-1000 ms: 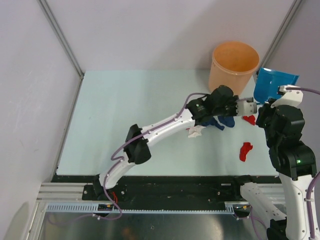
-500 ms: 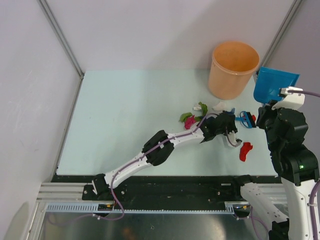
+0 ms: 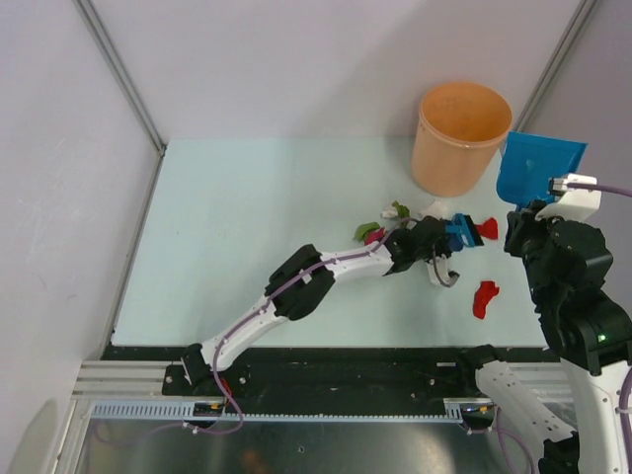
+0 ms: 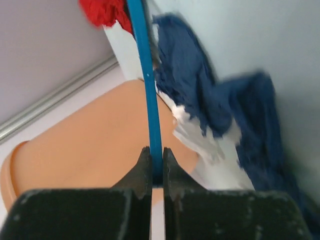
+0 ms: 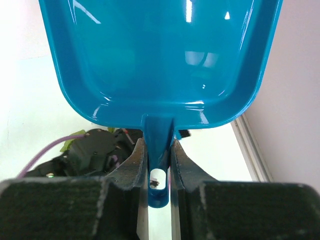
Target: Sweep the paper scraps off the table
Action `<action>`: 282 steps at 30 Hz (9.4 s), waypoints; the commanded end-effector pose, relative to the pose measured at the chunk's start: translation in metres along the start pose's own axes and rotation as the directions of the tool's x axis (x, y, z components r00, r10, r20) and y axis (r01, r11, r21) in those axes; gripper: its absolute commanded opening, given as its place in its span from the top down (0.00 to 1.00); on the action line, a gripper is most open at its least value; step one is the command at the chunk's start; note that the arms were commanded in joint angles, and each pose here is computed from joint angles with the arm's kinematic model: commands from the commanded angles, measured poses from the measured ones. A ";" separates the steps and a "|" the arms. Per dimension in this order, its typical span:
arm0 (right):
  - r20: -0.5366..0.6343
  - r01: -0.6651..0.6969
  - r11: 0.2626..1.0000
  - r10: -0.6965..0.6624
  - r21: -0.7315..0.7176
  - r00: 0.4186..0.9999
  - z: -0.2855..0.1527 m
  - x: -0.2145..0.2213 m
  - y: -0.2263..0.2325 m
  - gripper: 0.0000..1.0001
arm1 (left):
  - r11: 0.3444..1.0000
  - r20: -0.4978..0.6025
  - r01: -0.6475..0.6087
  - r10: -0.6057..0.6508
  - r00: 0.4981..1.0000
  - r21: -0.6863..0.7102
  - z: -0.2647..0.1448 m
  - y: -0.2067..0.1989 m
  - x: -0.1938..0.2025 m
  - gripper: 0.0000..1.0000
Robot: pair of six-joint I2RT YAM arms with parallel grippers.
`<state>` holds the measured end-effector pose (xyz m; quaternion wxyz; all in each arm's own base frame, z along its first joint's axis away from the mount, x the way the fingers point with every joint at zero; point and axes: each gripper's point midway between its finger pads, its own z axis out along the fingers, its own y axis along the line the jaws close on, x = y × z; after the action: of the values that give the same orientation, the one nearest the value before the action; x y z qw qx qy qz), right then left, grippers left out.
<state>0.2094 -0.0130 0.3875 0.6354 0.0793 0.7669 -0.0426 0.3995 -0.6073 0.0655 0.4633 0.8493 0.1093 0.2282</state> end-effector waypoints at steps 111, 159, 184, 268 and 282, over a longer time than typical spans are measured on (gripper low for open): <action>-0.551 0.178 0.783 -0.560 -0.596 0.618 0.000 0.216 0.200 1.00 | -0.423 -0.157 0.888 -0.879 -0.451 -0.183 -0.446 -0.107 0.176 1.00; -0.446 0.872 -0.356 -0.876 0.336 -0.186 0.313 -0.123 -0.030 1.00 | -0.437 -0.253 0.886 -0.849 -0.463 -0.157 -0.433 -0.150 0.162 1.00; 0.000 0.394 0.823 -0.432 0.410 0.902 0.201 -0.107 -0.030 1.00 | -0.508 -0.133 0.793 -0.859 -0.494 0.338 -0.174 0.076 0.047 1.00; -0.798 -0.044 0.850 -0.474 -0.525 0.371 -0.045 0.288 0.172 1.00 | -0.232 -0.350 0.972 -0.907 -0.233 -0.046 -0.337 -0.131 0.094 1.00; -0.803 0.178 0.827 -0.561 -0.534 0.199 -0.013 0.358 0.170 1.00 | -0.303 -0.446 0.953 -0.857 -0.258 0.031 -0.336 -0.162 0.067 1.00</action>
<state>0.1447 0.1760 0.0545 0.0165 -0.1976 0.9801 0.0098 0.3019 -0.2353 0.1091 0.2811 0.4734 0.8264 -0.1179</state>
